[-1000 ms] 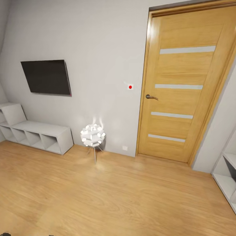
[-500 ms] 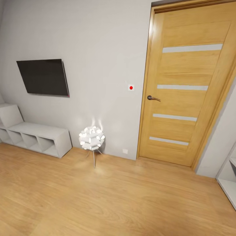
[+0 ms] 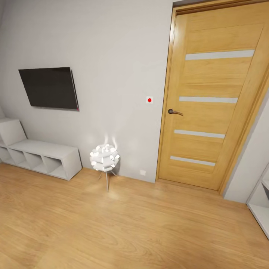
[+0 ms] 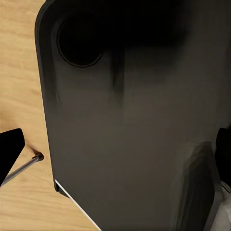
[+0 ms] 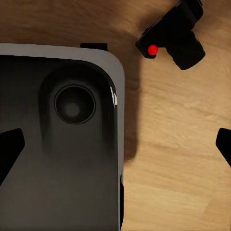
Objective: Attach the digital camera to the camera tripod in the bedroom.
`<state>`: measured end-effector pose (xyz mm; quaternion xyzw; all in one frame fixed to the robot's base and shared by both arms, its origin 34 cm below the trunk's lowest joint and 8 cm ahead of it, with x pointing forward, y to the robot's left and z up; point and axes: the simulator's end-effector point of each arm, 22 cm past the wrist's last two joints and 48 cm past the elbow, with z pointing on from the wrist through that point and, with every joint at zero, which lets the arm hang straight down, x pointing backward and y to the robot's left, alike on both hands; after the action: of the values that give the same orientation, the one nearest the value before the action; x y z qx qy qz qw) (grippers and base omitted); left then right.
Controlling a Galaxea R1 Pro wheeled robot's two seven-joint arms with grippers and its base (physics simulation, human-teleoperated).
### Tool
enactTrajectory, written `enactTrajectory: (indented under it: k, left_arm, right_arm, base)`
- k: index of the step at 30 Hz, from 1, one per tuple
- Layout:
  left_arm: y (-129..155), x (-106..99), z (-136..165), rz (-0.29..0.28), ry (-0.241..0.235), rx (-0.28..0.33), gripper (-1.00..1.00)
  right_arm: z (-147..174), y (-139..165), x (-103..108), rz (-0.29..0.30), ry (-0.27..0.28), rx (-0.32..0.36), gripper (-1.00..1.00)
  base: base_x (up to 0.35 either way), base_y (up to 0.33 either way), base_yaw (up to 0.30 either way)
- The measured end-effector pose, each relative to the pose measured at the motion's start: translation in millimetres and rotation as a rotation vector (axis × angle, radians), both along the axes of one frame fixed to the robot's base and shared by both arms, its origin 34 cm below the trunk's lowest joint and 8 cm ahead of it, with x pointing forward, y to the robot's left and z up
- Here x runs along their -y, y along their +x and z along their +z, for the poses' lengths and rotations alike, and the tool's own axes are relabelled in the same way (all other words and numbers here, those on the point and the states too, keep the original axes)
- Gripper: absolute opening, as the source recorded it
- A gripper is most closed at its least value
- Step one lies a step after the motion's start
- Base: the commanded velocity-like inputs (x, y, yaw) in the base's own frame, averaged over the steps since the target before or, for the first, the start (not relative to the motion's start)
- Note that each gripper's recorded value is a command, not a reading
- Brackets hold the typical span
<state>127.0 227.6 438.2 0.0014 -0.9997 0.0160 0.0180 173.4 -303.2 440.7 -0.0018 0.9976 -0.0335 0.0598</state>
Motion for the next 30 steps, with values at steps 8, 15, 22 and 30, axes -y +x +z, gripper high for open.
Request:
enactTrajectory:
  k: [8, 15, 22, 30]
  left_arm:
    - [0.0, 0.0, 0.0, 0.001, 0.000, 0.000, 1.00]
    - [-0.2, 0.0, 0.0, 0.001, 0.000, 0.000, 1.00]
    - [0.1, 0.0, 0.0, 0.001, 0.000, 0.000, 1.00]
    - [0.4, 0.0, 0.0, 0.001, 0.000, 0.001, 1.00]
  right_arm:
    - [0.0, 0.0, 0.0, 0.000, 0.000, 0.000, 1.00]
    - [0.0, 0.0, 0.0, 0.001, 0.000, 0.000, 1.00]
    - [0.0, 0.0, 0.0, 0.000, 0.000, 0.000, 1.00]
    - [0.0, 0.0, 0.0, 0.000, 0.000, 0.000, 1.00]
  base:
    - [0.000, 0.000, 0.000]
    - [0.000, 0.000, -0.028]
    - [0.000, 0.000, -0.029]
    - [0.027, 0.016, -0.002]
